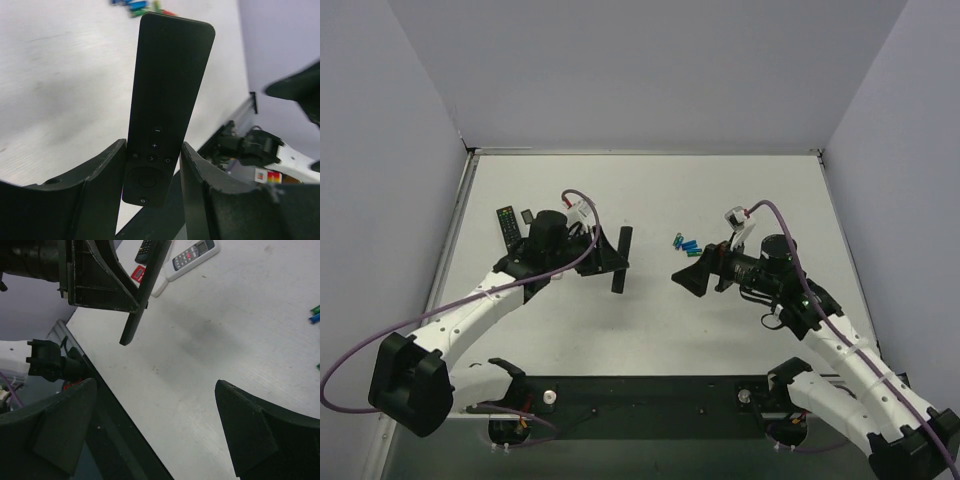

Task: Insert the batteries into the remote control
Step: Pick up the remote control from the center of the board, then adjust the remote control.

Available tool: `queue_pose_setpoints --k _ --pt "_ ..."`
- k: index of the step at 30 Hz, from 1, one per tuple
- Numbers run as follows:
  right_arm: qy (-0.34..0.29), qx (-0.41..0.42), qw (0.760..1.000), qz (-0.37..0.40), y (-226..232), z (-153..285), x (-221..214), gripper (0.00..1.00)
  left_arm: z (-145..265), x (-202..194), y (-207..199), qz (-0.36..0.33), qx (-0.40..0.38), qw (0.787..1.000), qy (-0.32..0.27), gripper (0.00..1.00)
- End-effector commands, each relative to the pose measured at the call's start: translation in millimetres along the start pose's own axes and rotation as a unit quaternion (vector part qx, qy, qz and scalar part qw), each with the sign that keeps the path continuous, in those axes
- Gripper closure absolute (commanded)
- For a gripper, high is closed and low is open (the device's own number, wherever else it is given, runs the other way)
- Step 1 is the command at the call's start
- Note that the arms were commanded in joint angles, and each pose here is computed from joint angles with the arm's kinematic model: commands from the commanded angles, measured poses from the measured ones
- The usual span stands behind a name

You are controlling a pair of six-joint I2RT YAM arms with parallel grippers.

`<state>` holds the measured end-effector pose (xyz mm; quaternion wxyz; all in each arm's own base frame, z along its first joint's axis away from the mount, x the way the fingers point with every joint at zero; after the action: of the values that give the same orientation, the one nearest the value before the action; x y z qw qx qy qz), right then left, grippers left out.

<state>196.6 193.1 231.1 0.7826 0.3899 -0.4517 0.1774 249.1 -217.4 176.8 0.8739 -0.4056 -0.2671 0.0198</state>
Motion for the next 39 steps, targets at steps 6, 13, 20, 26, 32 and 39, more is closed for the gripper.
queue_pose_setpoints --k 6,13,20,26,32,39 --pt "-0.050 0.175 0.978 -0.099 46 -31 30 0.00 1 -3 -121 -0.058 -0.250 0.966 -0.031 1.00" --pt "-0.084 0.200 0.970 -0.112 50 -38 46 0.01 5 -16 -144 -0.069 -0.295 0.953 -0.014 1.00" --pt "-0.090 0.231 0.961 -0.124 58 -39 54 0.12 11 -30 -156 -0.064 -0.327 0.943 0.005 1.00" --pt "-0.101 0.264 0.950 -0.133 66 -35 61 0.28 18 -36 -162 -0.069 -0.343 0.937 0.013 1.00" --pt "-0.107 0.268 0.948 -0.134 67 -33 64 0.67 19 -38 -163 -0.065 -0.348 0.935 0.017 1.00" --pt "-0.102 0.179 0.968 -0.143 46 -38 58 1.00 9 -34 -146 -0.068 -0.290 0.955 -0.007 0.56"
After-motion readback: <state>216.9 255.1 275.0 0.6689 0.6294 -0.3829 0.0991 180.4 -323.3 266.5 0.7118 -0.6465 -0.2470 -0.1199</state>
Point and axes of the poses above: each gripper's point midway between its finger pads, its own z axis back along the fingers, its own y axis along the line the jaws close on, x = y × z, the point moved 2 cm from there along z, back along the fingers, and after that the axes turned 2 degrees about z, right-handed, at the moved point
